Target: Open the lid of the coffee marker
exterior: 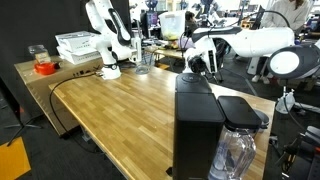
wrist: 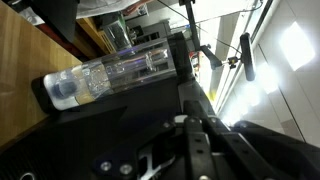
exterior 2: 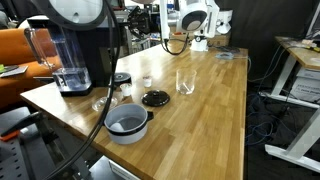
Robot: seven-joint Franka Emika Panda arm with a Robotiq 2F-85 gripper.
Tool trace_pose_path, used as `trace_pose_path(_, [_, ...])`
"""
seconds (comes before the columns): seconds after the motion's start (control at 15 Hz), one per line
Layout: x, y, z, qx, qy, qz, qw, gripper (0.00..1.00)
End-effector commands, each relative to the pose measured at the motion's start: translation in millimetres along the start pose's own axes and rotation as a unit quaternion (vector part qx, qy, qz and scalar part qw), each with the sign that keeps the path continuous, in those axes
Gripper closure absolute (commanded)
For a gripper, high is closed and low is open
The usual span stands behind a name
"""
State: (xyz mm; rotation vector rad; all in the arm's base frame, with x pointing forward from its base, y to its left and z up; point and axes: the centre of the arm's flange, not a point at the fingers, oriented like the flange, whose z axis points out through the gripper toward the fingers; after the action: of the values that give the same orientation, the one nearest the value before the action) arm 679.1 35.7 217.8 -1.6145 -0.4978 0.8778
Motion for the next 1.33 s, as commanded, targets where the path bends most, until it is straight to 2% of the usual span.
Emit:
trace_pose_path(0.0, [2,0,-17,-0.01,0.003,0.006,0.9999,1.0])
trace_pose_path(0.47, [1,-3,-50,-0.043,0.005,0.036,0.9984,1.0])
trace_pose_path(0.87, [-1,-7,-62,-0.038,0.024,0.034,0.9984,1.0])
trace_pose_path(0.93, [-3,-8,-62,-0.035,0.025,0.031,0.9986,1.0])
trace_pose_path(1.0, [-22,-2,-21,-0.039,0.02,0.029,0.9986,1.0])
trace_pose_path(1.27, [-20,0,-18,-0.034,0.018,0.025,0.999,0.99])
